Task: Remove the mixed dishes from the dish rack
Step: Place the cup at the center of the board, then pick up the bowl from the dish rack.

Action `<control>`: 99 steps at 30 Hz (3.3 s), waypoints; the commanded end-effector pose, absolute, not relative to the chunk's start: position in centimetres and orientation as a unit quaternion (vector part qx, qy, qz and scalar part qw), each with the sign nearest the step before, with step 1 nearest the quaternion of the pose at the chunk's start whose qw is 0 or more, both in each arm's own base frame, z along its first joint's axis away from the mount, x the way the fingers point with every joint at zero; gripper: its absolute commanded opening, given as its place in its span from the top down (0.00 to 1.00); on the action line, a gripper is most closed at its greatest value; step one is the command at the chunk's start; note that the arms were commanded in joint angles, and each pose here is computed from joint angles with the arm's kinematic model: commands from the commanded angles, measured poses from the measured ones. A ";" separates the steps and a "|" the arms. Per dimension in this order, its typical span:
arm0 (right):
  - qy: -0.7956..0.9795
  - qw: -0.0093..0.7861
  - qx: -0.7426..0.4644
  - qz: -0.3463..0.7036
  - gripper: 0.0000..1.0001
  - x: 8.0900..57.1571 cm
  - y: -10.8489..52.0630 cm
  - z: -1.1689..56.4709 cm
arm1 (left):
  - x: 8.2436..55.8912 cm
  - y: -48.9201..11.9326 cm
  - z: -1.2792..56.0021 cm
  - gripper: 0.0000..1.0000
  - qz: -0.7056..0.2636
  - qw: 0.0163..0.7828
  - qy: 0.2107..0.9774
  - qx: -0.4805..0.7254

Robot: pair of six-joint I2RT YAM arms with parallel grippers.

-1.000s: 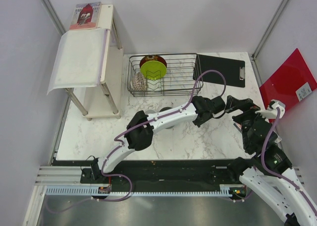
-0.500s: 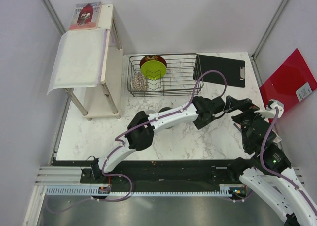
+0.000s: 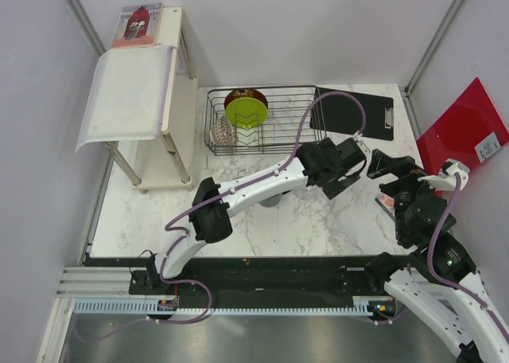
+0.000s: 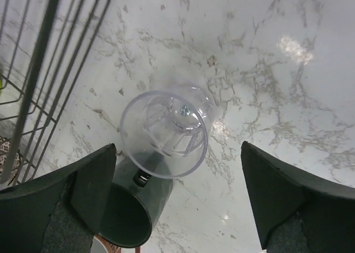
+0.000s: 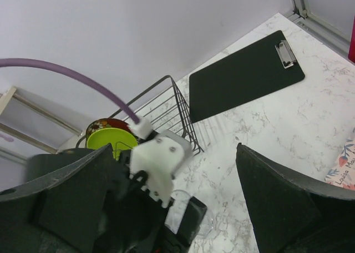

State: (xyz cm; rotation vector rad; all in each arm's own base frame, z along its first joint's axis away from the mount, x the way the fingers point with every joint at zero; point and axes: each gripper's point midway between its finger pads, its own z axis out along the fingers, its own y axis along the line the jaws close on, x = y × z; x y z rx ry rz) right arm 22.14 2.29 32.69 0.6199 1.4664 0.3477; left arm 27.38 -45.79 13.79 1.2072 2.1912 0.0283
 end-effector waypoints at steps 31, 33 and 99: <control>0.697 0.650 0.260 0.153 0.02 23.6 4.4 27.7 | 45.2 -21.5 21.2 0.16 0.127 0.432 0.890 -0.071; 0.700 0.649 0.258 0.149 0.02 23.7 4.4 27.3 | 45.8 -20.0 20.0 0.17 0.143 0.427 0.887 -0.103; 0.770 0.592 0.221 0.094 0.02 28.0 8.0 20.5 | 45.9 -13.3 21.1 0.98 0.223 0.499 0.803 -0.240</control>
